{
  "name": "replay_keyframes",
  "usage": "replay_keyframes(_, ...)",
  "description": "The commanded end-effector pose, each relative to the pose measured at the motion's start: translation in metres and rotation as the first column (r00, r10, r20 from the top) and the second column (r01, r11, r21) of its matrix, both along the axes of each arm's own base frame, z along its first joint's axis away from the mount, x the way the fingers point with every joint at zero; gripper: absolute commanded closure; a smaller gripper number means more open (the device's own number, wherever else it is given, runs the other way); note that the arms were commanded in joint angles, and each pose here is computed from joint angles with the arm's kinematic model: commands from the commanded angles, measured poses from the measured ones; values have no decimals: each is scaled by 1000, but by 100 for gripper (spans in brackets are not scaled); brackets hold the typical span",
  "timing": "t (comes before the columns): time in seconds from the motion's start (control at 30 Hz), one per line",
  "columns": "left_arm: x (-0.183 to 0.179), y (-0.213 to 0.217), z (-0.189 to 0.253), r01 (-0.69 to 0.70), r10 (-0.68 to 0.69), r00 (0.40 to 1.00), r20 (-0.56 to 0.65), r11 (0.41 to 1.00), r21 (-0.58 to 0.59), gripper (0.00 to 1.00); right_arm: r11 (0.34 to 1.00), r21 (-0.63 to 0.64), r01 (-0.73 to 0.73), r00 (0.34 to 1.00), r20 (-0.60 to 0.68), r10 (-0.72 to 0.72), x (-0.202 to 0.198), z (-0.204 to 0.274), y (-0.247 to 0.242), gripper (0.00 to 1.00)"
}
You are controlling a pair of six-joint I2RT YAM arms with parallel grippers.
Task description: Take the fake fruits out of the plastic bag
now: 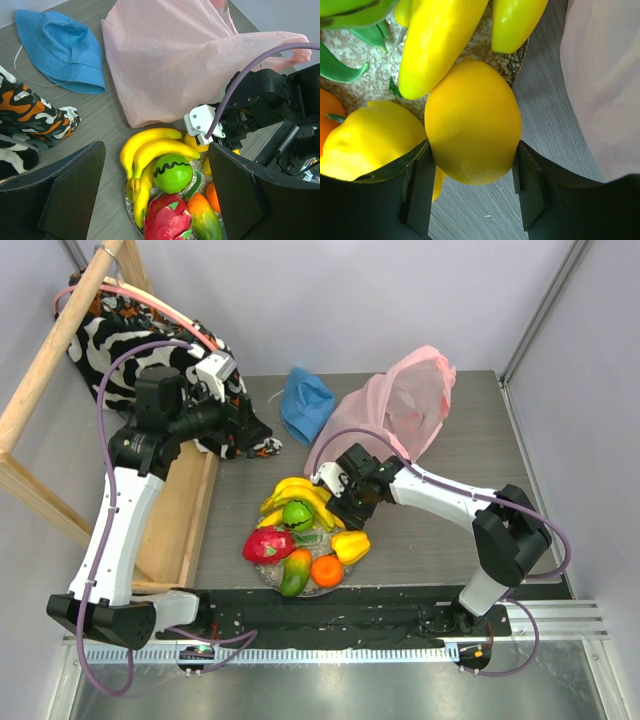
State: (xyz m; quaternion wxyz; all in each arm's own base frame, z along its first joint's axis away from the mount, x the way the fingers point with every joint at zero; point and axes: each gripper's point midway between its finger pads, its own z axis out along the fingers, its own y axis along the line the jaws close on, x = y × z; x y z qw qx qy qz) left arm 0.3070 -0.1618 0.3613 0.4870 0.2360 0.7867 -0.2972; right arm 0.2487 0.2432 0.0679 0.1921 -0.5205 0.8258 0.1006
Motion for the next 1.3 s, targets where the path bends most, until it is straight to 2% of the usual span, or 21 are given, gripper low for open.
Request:
replay_keyframes(0.0, 0, -1, 12, 9, -8, 999, 48, 1000, -26, 11, 998, 63, 25, 1000, -19, -24, 4, 5, 20, 72)
replay_keyframes(0.13, 0, 0, 12, 8, -7, 999, 49, 1000, -26, 11, 998, 56, 27, 999, -20, -26, 5, 3, 19, 75)
replay_keyframes(0.23, 2, 0, 11, 9, -8, 999, 46, 1000, -26, 11, 998, 51, 31, 999, -13, -30, 7, 4, 18, 73)
replay_keyframes(0.27, 3, -1, 11, 9, -8, 999, 46, 1000, -26, 11, 998, 47, 33, 999, -16, -32, 5, 2, 16, 66)
replay_keyframes(0.47, 6, -4, 12, 19, -18, 999, 40, 999, -37, 11, 998, 48, 32, 999, -1, -32, 5, 4, 15, 50)
replay_keyframes(0.5, 7, -4, 13, 20, -19, 999, 42, 999, -39, 12, 998, 46, 33, 999, -3, -32, 5, 5, 14, 42)
replay_keyframes(0.57, 8, -5, 13, 21, -19, 999, 39, 999, -42, 12, 998, 61, 15, 1000, -10, -15, 3, 9, 17, 33)
replay_keyframes(0.6, 9, -5, 14, 22, -20, 999, 41, 999, -42, 11, 998, 67, -12, 1000, -16, 13, 0, 14, 17, 26)
replay_keyframes(0.63, 9, -5, 13, 24, -23, 999, 37, 999, -44, 11, 996, 78, -32, 999, -18, 33, -2, 18, 18, 24)
replay_keyframes(1.0, 20, -12, 15, 37, -36, 999, 20, 997, -69, 12, 995, 94, -24, 997, 75, 17, 16, 51, 15, 23)
replay_keyframes(1.1, 22, -13, 16, 40, -39, 999, 19, 996, -73, 12, 995, 97, -22, 990, 139, 9, 25, 71, 10, 23)
replay_keyframes(1.2, 21, -16, 16, 51, -49, 999, 19, 996, -75, 12, 986, 165, 18, 976, 210, -53, 40, 108, 2, 30)
replay_keyframes(1.27, 21, -22, 16, 67, -66, 998, 17, 995, -75, 12, 942, 321, 98, 964, 203, -170, 57, 152, -5, 35)
